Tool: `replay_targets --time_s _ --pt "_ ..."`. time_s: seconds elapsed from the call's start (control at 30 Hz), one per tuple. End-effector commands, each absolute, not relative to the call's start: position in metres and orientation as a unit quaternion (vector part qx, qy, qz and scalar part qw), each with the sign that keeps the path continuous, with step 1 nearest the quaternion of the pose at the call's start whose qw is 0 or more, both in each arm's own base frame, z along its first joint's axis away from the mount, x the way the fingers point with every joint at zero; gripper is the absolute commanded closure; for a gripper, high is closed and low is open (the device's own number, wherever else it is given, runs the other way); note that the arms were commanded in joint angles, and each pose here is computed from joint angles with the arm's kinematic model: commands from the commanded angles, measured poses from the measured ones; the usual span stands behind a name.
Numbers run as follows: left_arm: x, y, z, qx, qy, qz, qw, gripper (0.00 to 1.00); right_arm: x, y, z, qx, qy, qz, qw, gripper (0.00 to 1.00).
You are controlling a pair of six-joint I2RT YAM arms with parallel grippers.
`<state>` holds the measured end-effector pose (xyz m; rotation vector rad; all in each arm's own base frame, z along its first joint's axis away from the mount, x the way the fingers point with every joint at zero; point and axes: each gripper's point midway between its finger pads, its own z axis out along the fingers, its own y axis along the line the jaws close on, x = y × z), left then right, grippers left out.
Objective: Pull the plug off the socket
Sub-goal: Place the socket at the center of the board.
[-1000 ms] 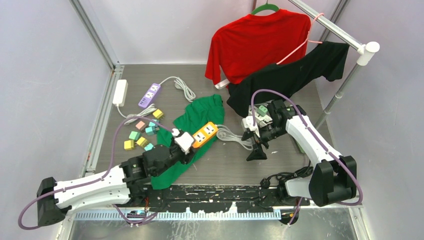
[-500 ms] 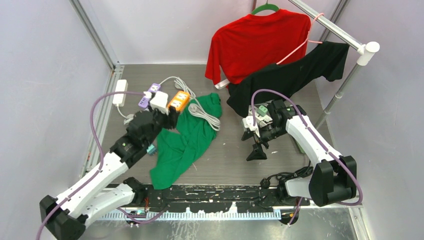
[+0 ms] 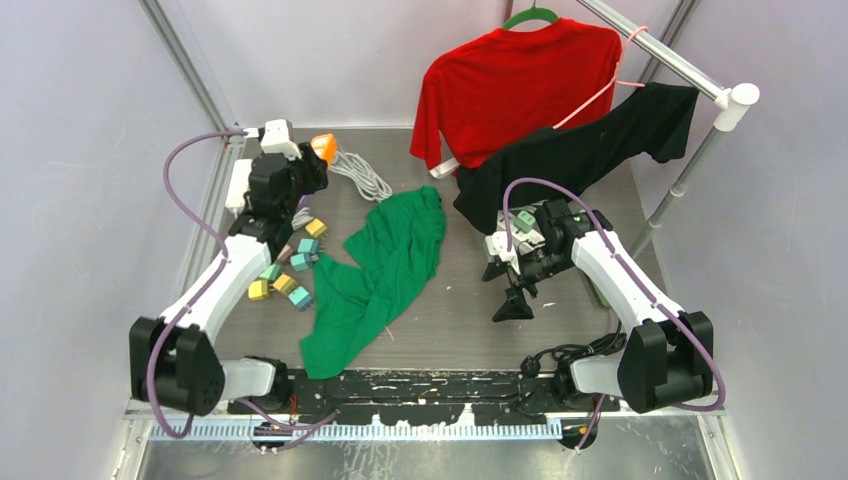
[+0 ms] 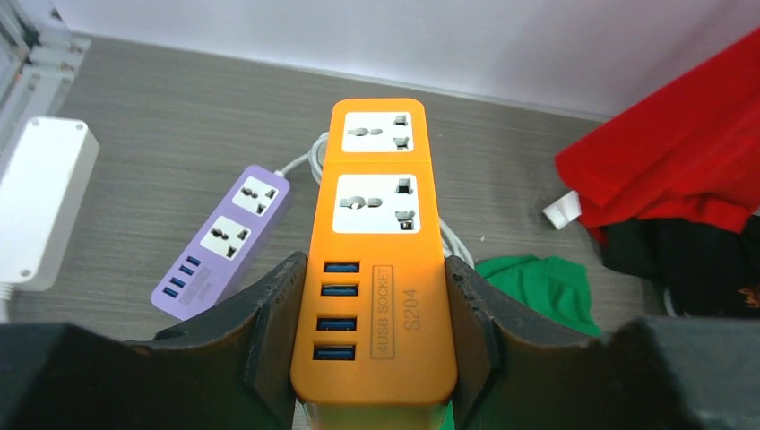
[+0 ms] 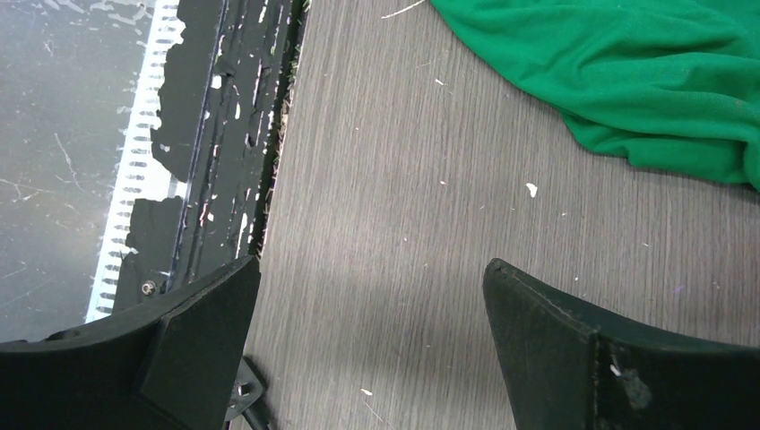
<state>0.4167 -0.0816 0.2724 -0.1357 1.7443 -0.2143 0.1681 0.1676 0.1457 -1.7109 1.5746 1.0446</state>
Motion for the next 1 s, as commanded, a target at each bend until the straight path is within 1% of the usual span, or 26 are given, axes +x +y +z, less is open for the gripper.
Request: replay_targets --time_s 0.0,0.13,0.23,0.4,0.47,0.6,0.67,0.7,0.8,0.83,0.9,0.97 --pt "0.442 -0.089 0.255 -0.077 0.753 -0.127 0.642 1.00 0.165 0.171 0.155 -0.641 0.577 0.401 0.308 0.00" --pt "0.454 -0.091 0.186 -0.088 0.808 -0.109 0.573 1.00 0.164 0.171 0.154 -0.641 0.576 0.403 0.307 0.00" --pt "0.458 -0.089 0.149 -0.097 0.835 -0.096 0.534 1.00 0.164 0.171 0.153 -0.641 0.577 0.404 0.305 0.00" --pt "0.462 -0.088 0.114 -0.106 0.855 -0.089 0.500 1.00 0.164 0.171 0.152 -0.641 0.578 0.404 0.303 0.00" --pt "0.462 -0.092 0.097 -0.103 0.872 -0.087 0.471 1.00 0.164 0.171 0.151 -0.640 0.578 0.406 0.301 0.00" --pt "0.462 -0.098 0.072 -0.103 0.895 -0.089 0.424 0.95 0.164 0.171 0.150 -0.640 0.580 0.406 0.299 0.00" --pt "0.462 -0.099 0.067 -0.107 0.898 -0.094 0.417 0.87 0.164 0.171 0.150 -0.641 0.579 0.406 0.300 0.00" --pt "0.462 -0.099 0.065 -0.111 0.898 -0.093 0.415 0.77 0.164 0.170 0.150 -0.641 0.579 0.405 0.299 0.00" --pt "0.462 -0.098 0.067 -0.122 0.902 -0.089 0.405 0.42 0.164 0.170 0.149 -0.641 0.580 0.405 0.298 0.00" --pt "0.461 -0.098 0.069 -0.125 0.903 -0.088 0.402 0.34 0.164 0.170 0.149 -0.641 0.580 0.404 0.298 0.00" --pt "0.463 -0.097 0.079 -0.133 0.902 -0.088 0.400 0.23 0.164 0.170 0.149 -0.641 0.581 0.404 0.297 0.00" --pt "0.463 -0.097 0.089 -0.141 0.902 -0.088 0.397 0.17 0.165 0.169 0.148 -0.642 0.581 0.403 0.297 0.00"
